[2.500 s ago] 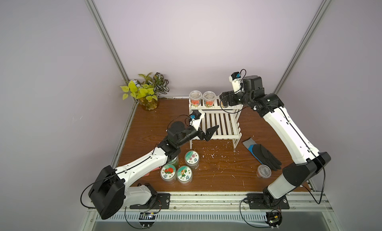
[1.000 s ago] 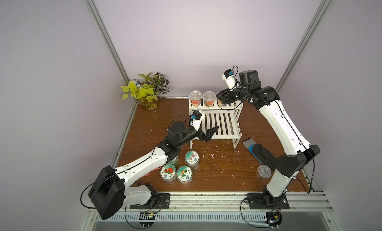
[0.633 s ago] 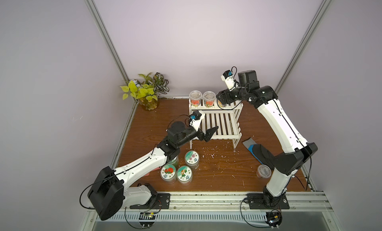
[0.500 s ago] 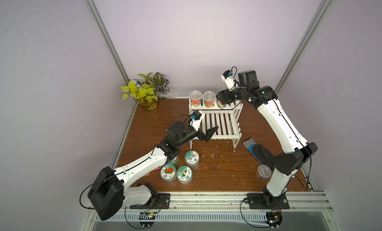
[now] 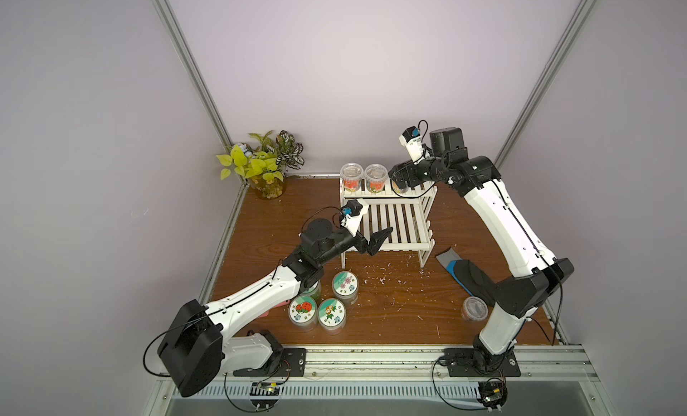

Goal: Place the seed container on the shelf
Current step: Place the seed jar on the shelf.

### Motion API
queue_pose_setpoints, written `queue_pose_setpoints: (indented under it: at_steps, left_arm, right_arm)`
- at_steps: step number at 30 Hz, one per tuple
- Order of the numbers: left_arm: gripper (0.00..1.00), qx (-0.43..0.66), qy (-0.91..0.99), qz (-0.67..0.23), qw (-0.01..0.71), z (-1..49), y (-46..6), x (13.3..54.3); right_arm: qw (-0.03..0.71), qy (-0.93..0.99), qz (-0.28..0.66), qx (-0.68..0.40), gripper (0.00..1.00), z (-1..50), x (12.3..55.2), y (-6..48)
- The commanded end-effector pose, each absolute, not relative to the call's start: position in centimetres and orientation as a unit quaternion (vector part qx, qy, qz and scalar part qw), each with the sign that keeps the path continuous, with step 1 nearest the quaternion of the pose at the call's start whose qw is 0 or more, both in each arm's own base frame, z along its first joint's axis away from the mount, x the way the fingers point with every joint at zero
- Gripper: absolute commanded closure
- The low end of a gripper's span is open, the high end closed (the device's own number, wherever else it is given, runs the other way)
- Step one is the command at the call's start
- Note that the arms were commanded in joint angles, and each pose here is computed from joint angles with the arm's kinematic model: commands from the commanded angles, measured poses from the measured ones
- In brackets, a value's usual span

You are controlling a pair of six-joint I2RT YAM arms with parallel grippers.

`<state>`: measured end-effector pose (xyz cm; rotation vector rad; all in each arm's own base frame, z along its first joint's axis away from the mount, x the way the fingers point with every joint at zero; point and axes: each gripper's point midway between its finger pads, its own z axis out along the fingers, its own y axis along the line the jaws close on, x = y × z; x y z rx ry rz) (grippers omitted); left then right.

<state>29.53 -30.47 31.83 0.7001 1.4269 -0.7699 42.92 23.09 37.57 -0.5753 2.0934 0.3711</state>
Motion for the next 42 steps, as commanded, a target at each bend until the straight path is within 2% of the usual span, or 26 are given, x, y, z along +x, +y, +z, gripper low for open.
queue_pose_setpoints:
  at_steps: [1, 13, 25, 42]
  left_arm:
    - [0.0, 0.3, 0.613, -0.336, 0.649, 33.2, -30.0, 29.8]
    - [0.0, 0.301, 0.611, -0.34, 0.648, 33.4, -30.1, 29.8]
    - [0.0, 0.302, 0.613, -0.336, 0.648, 33.3, -30.1, 29.8]
    - [0.01, 0.303, 0.615, -0.335, 0.646, 33.0, -30.1, 29.8]
  right_arm:
    - [0.487, 0.827, 0.167, -0.228, 0.11, 40.8, 41.3, 22.4]
    - [0.472, 0.836, 0.16, -0.229, 0.11, 39.1, 41.1, 22.2]
    - [0.469, 0.837, 0.157, -0.235, 0.23, 38.6, 41.9, 22.6]
    - [0.47, 0.835, 0.166, -0.233, 0.23, 38.7, 42.0, 22.7]
